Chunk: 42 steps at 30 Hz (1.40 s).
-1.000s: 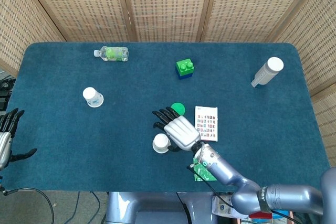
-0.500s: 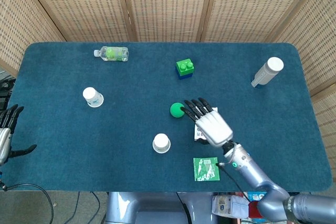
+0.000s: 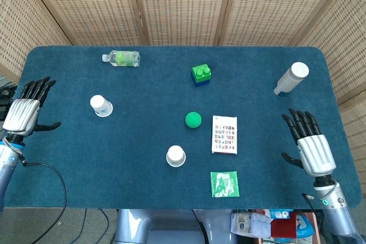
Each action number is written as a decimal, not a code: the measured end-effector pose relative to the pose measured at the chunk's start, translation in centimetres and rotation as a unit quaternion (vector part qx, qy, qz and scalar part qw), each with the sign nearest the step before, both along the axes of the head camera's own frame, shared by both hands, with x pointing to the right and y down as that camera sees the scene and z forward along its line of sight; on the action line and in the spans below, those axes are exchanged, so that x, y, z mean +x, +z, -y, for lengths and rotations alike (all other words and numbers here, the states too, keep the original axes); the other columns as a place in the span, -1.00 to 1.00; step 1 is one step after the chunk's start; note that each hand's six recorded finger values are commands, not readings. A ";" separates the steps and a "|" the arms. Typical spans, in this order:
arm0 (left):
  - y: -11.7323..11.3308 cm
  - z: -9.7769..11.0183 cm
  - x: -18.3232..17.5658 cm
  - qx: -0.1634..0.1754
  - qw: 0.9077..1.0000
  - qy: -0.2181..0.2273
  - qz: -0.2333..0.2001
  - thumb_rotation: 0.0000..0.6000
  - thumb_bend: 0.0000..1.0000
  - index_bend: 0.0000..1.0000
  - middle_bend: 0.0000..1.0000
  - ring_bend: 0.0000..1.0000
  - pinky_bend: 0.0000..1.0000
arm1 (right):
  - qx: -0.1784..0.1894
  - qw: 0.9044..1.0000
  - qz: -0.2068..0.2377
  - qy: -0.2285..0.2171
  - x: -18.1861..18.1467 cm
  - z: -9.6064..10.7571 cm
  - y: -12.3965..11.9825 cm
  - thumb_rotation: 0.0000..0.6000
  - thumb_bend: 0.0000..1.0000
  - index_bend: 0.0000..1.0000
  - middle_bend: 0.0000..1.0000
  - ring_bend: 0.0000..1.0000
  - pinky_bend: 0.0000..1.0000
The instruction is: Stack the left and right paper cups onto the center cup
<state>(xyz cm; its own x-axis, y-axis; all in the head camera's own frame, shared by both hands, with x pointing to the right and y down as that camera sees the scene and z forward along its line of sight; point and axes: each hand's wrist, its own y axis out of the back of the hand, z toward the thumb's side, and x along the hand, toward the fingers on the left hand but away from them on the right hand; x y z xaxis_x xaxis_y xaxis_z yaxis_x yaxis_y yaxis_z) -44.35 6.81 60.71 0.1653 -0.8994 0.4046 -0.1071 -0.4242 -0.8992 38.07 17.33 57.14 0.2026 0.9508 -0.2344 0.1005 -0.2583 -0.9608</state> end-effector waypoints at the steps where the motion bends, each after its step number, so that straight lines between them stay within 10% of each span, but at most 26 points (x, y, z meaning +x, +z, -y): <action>1: 0.4 0.4 0.5 -0.005 1.000 0.005 -0.002 1.00 -0.90 -1.00 -1.00 -1.00 -1.00 | 0.005 1.000 -0.001 0.008 0.5 -0.3 -0.1 1.00 -1.00 -0.94 -1.00 -1.00 -1.00; 14: 6.7 4.2 5.6 -0.084 0.996 0.031 0.022 1.00 -0.90 -1.00 -0.99 -0.88 -0.70 | -0.008 0.999 -0.008 0.047 3.0 -1.2 0.5 1.00 -1.00 -0.94 -1.00 -1.00 -1.00; 25: 12.1 5.1 6.4 -0.142 0.989 -0.003 0.040 1.00 -0.90 -0.71 -0.45 -0.35 -0.35 | -0.012 0.998 -0.009 0.060 4.0 -0.7 0.7 1.00 -1.00 -0.94 -1.00 -1.00 -1.00; 42: 14.5 6.4 6.9 -0.122 0.991 -0.036 0.032 1.00 -0.76 -0.25 -0.15 -0.14 -0.26 | -0.016 0.998 -0.008 0.068 4.4 -0.5 1.1 1.00 -1.00 -0.94 -1.00 -1.00 -1.00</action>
